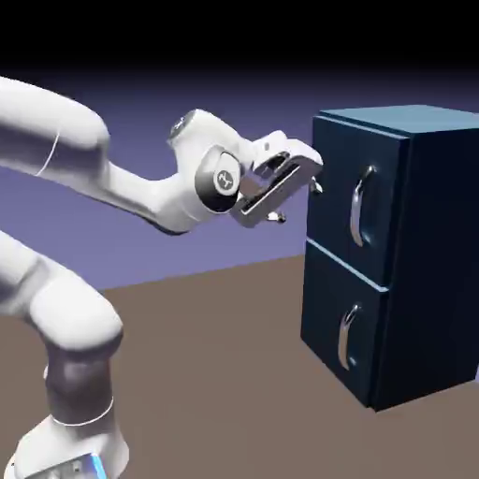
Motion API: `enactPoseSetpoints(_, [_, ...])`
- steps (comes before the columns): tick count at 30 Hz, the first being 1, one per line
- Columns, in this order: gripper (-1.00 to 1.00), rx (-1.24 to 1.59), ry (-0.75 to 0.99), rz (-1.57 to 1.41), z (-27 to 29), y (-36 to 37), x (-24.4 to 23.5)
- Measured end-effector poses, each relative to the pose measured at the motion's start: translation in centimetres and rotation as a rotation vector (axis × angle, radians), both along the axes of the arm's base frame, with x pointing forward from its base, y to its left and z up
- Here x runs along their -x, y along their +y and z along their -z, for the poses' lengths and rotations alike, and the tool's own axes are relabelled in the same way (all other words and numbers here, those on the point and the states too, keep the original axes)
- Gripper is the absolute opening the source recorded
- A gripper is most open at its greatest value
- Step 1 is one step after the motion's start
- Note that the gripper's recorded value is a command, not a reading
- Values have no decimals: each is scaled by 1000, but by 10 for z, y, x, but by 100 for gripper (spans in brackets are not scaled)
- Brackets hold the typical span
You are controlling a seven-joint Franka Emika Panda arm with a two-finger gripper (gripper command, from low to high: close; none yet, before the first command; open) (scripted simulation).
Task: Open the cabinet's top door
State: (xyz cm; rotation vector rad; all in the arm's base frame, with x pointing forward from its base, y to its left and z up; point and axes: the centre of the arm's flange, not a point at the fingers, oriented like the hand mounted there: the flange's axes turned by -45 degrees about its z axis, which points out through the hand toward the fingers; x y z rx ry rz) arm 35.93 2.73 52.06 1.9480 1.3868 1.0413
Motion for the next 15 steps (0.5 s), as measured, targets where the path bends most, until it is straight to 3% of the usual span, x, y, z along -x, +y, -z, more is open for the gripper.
enactPoseSetpoints(15, [100,635,-177,-337,-4,-21,12])
